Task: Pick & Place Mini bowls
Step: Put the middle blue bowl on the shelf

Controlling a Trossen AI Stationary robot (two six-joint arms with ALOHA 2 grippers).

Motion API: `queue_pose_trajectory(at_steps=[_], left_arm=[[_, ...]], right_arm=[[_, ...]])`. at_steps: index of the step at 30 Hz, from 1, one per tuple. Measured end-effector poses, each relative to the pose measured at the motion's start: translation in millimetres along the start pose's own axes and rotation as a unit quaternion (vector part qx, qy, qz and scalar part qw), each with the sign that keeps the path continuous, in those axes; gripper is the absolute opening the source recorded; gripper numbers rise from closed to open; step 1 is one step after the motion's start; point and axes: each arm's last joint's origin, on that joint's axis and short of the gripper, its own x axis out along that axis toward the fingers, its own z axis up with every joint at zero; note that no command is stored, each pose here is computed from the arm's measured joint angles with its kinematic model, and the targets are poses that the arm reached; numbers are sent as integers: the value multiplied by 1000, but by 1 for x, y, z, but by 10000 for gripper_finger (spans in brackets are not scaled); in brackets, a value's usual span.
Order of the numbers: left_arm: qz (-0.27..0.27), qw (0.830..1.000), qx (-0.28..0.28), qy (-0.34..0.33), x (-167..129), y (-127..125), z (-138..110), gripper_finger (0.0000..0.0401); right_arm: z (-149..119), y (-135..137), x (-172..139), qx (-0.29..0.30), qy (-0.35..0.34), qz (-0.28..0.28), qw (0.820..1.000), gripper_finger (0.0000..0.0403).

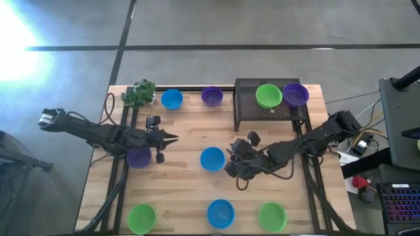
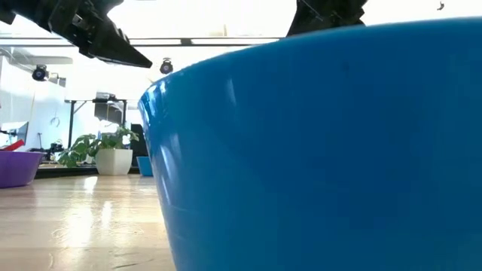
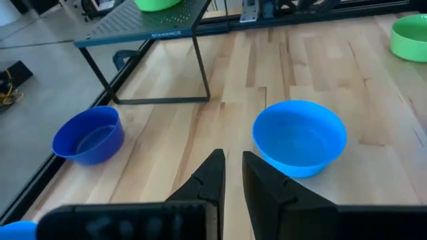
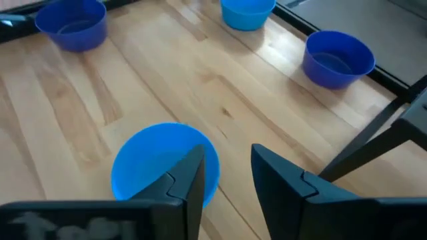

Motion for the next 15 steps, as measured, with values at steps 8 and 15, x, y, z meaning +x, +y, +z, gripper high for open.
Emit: queue_pose_trajectory(at_steps=[8,15], left_arm=[[0,1000,13,3,1,0,-2,46],[0,1000,13,2,1,0,-2,46]], right_arm=[[-8,9,20,4,24,8,1000,145],[-18,15,52,22,66,21,997,138]])
